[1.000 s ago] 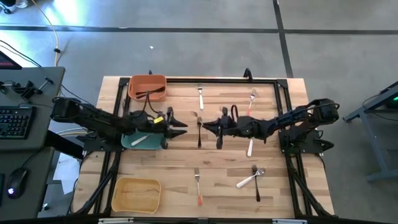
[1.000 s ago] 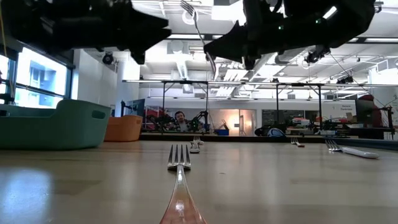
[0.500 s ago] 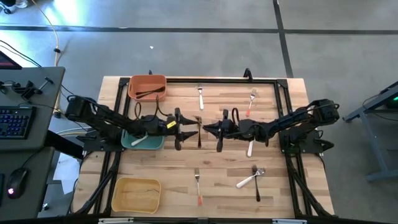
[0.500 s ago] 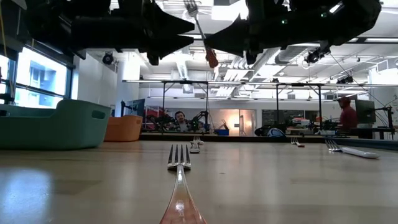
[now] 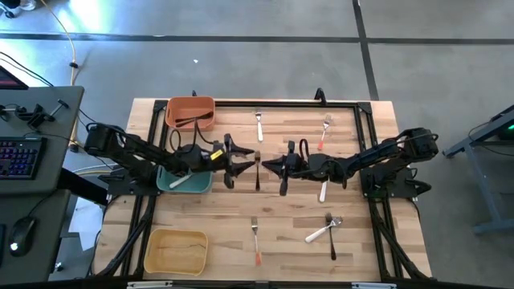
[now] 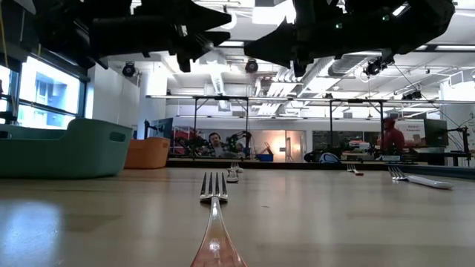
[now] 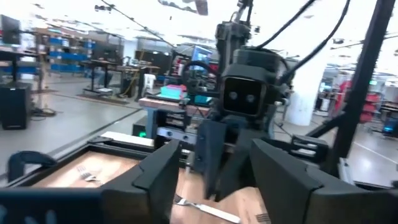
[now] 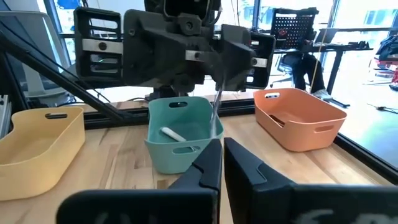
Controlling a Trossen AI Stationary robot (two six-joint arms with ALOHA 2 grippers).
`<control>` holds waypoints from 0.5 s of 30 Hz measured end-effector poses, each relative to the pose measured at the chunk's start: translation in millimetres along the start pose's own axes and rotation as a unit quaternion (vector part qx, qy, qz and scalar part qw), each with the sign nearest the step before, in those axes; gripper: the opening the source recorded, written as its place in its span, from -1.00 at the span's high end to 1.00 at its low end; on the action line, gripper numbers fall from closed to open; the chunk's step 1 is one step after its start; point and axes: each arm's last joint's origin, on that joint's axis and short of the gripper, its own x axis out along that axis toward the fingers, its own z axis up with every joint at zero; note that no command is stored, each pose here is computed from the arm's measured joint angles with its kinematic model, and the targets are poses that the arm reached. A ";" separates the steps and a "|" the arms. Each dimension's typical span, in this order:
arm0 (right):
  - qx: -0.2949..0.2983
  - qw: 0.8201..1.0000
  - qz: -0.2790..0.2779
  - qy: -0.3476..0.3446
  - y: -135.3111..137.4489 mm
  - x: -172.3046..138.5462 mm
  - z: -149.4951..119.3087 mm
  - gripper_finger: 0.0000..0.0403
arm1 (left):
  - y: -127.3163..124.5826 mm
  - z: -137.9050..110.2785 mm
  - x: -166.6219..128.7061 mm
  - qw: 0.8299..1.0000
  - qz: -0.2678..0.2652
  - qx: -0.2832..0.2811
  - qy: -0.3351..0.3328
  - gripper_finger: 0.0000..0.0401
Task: Sort silverware by color (type)
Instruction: Put the orange fork into the yellow bin
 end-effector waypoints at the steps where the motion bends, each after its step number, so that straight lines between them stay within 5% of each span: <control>1: 0.000 1.000 0.000 0.000 0.0 0.0 0.0 1.00 | 0.3 0.1 0.1 1.000 -0.006 0.000 0.001 0.18; 8: -0.009 1.000 0.001 0.000 0.0 0.0 0.0 1.00 | 4.2 -0.6 0.5 0.999 -0.048 0.002 0.012 0.91; 15: -0.016 1.000 0.007 0.024 1.8 -0.5 -4.8 1.00 | 4.5 -3.8 0.4 0.998 -0.047 0.007 0.028 0.99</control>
